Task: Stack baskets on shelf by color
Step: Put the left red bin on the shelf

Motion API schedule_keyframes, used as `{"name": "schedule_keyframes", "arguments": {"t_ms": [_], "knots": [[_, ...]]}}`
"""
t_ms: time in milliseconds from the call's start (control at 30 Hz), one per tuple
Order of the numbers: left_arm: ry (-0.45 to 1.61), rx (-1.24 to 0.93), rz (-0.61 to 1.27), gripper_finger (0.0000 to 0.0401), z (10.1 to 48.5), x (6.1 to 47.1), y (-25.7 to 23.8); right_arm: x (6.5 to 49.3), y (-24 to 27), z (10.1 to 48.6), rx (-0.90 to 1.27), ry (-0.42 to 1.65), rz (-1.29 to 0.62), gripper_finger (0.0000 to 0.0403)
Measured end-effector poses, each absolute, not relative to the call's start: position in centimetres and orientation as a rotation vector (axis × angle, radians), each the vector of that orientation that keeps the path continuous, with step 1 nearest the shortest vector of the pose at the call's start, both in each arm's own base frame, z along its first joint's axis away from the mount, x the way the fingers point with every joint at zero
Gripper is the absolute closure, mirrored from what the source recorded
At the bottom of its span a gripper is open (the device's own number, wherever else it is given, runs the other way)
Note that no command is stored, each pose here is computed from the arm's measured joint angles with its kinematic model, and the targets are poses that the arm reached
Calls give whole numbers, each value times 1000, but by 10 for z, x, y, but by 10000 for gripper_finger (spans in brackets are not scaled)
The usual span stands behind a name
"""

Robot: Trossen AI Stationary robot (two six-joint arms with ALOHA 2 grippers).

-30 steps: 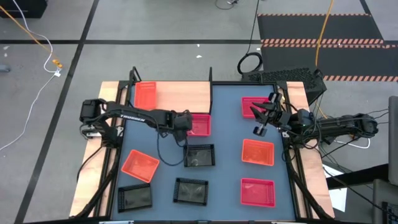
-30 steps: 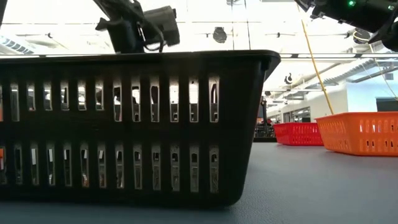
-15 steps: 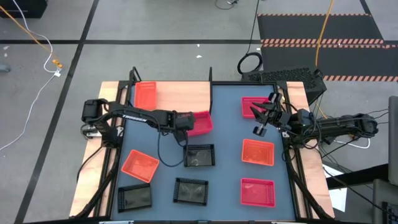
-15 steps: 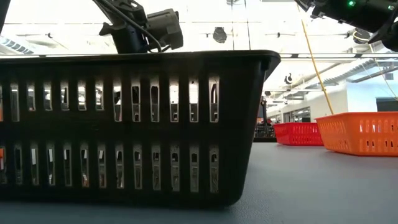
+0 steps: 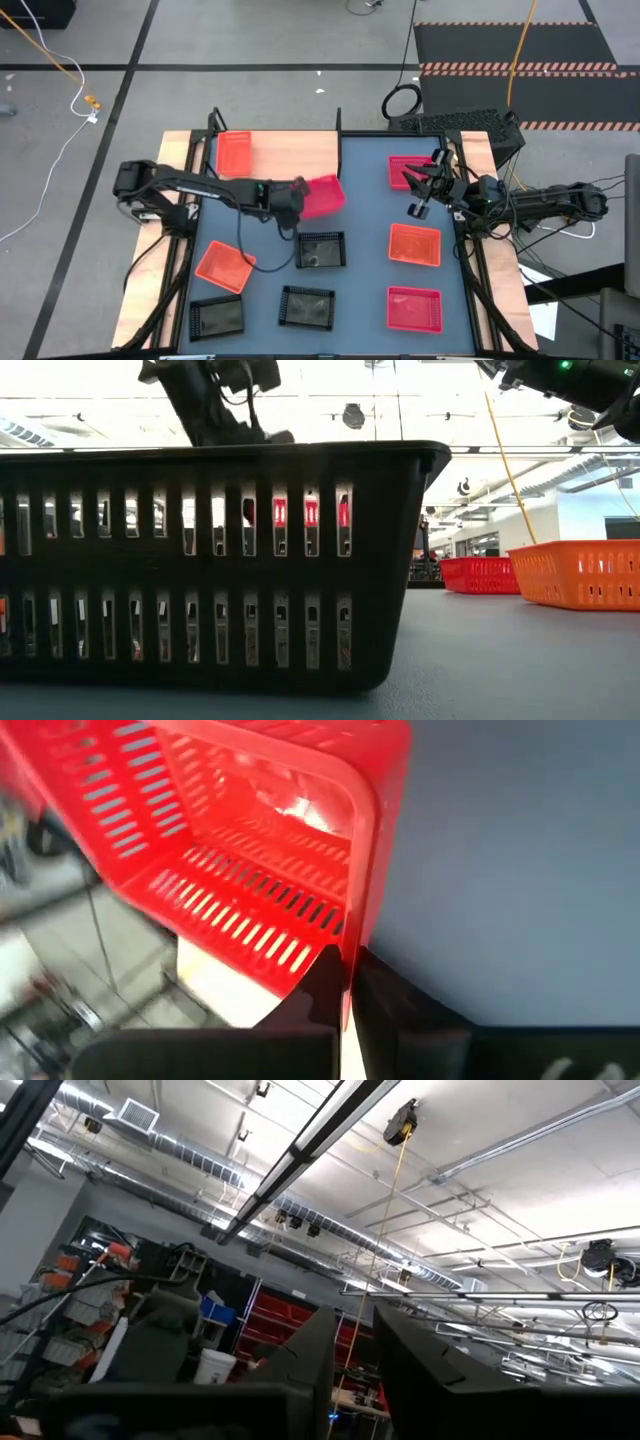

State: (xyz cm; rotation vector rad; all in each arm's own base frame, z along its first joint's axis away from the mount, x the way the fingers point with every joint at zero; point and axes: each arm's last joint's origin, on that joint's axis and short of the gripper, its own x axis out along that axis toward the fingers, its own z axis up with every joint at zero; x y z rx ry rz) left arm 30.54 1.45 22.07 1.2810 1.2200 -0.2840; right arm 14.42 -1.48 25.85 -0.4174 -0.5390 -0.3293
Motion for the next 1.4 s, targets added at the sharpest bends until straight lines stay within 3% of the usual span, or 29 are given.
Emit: {"name": "schedule_keyframes", "arguments": {"t_ms": [167,267,500,833,1200,1400], "knots": [[1197,1122,-120,382,248,285,25,144,-15,258,-401,-542,-324,337],[1167,945,69,392,262,276,37,144,-15,259,-402,-543,-323,337],[1207,618,374,385,262,264,77,144,-15,259,-401,-550,-323,337],[1331,432,452,383,248,254,96,144,-15,259,-402,-550,-324,337],[1324,311,442,392,283,254,96,143,-15,260,-414,-557,-332,337],[1526,244,437,389,274,271,114,142,-15,262,-402,-581,-331,337]]}}
